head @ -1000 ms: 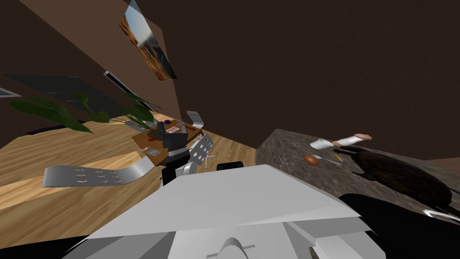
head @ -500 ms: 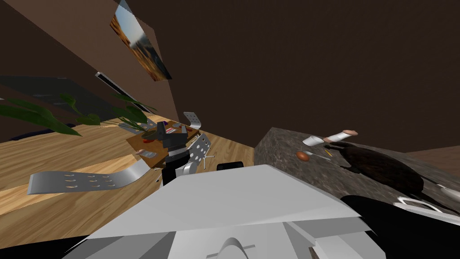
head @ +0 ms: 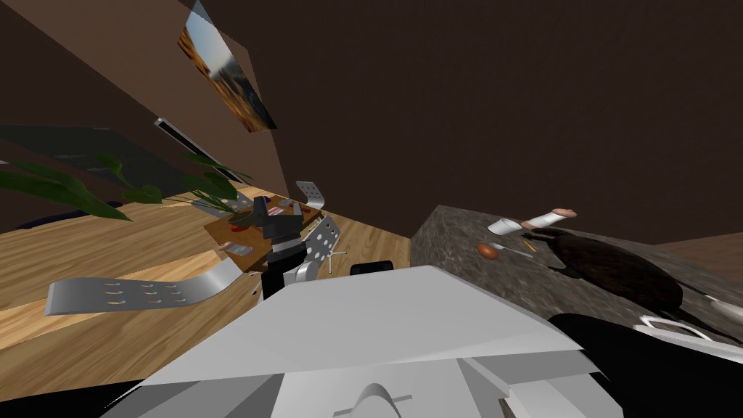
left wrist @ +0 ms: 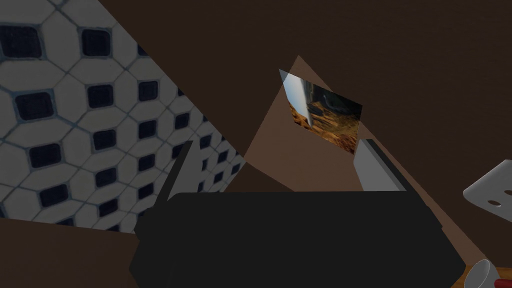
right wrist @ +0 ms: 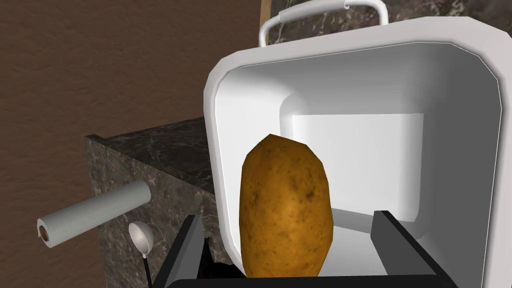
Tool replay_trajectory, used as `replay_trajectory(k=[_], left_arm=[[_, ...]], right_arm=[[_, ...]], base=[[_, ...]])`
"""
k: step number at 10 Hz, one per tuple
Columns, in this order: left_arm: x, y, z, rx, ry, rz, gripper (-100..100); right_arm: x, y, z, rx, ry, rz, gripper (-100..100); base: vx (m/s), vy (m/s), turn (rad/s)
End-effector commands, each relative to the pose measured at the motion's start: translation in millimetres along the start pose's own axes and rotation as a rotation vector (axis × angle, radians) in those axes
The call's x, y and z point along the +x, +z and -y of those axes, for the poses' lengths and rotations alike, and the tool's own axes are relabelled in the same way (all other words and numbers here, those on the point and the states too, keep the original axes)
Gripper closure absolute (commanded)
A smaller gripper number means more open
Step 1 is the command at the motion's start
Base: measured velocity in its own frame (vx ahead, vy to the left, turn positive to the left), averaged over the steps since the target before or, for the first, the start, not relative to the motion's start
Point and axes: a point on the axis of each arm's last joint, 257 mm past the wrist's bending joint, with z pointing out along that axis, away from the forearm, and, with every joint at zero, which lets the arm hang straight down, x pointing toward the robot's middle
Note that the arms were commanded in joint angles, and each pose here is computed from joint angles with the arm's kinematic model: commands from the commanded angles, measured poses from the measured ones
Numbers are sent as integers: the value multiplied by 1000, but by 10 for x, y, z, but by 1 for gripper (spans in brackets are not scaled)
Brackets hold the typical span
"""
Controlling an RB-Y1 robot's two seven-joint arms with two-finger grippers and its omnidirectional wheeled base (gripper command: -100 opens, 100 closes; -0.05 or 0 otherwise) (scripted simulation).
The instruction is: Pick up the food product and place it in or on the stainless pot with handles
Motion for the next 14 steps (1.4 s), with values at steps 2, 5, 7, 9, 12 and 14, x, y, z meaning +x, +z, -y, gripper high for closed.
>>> replay_trajectory(k=[2, 5, 7, 9, 12, 14], left_arm=[[0, 0, 0, 0, 0, 0, 0], [0, 0, 0, 0, 0, 0, 0], [0, 0, 0, 0, 0, 0, 0], [0, 0, 0, 0, 0, 0, 0], [0, 0, 0, 0, 0, 0, 0], [0, 0, 0, 0, 0, 0, 0]], right_arm=[[0, 0, 0, 0, 0, 0, -100], [345, -39, 84, -2, -8, -18, -100], [494, -64, 119, -4, -2, -16, -100], [604, -90, 140, -7, 9, -3, -100], [614, -98, 158, -3, 8, -6, -100], [783, -105, 130, -16, 11, -9, -100]], base=[[0, 0, 0], [33, -9, 49], [60, -24, 56], [46, -18, 51], [18, -9, 8], [33, -10, 57]])
